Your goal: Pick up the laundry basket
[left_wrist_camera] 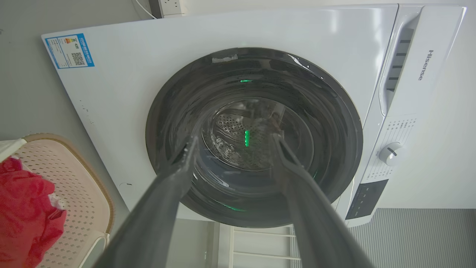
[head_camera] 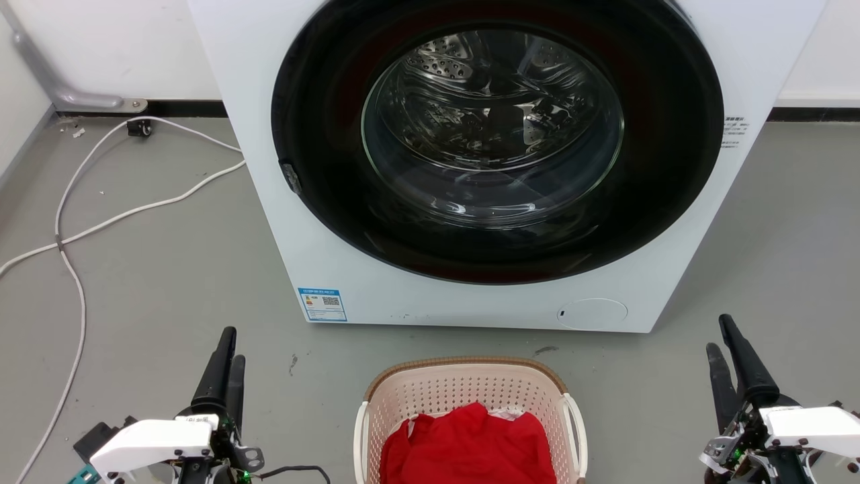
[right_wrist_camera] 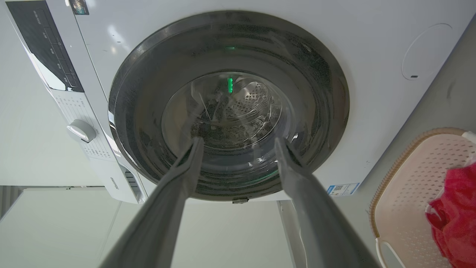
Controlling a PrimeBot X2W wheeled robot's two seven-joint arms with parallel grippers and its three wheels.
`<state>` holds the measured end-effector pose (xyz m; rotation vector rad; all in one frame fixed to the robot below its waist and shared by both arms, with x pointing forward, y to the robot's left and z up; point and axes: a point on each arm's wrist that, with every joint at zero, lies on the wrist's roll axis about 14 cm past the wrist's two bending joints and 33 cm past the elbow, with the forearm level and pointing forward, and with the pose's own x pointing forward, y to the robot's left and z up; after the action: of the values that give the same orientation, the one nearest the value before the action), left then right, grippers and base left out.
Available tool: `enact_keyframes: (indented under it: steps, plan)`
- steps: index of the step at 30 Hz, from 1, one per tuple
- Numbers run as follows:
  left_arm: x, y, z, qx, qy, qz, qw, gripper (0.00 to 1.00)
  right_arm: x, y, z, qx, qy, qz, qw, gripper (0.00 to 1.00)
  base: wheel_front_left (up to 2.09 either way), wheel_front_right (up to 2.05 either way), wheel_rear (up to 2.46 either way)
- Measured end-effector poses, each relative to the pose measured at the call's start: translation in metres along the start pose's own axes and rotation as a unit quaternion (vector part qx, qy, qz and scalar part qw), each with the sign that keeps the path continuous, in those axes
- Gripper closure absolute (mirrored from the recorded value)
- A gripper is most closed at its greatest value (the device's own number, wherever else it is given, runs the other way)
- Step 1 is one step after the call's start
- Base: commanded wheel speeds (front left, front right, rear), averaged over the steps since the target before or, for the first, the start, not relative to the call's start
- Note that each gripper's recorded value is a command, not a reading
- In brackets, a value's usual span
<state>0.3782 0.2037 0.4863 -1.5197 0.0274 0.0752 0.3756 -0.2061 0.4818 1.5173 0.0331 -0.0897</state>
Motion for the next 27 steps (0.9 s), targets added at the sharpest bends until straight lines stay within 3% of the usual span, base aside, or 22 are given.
enact_keyframes:
  steps: [10,27]
  plan:
    - [0.003,-0.015,-0.003,0.106,-0.004,-0.014,0.994,0.00,0.001,0.016,-0.005,-0.134,0.001,0.022,0.991,0.00,0.00,0.00,0.00]
    - [-0.001,-0.023,-0.010,0.257,-0.013,-0.018,0.966,0.00,-0.007,0.012,-0.019,-0.326,0.014,0.027,0.945,0.00,0.00,0.00,0.00]
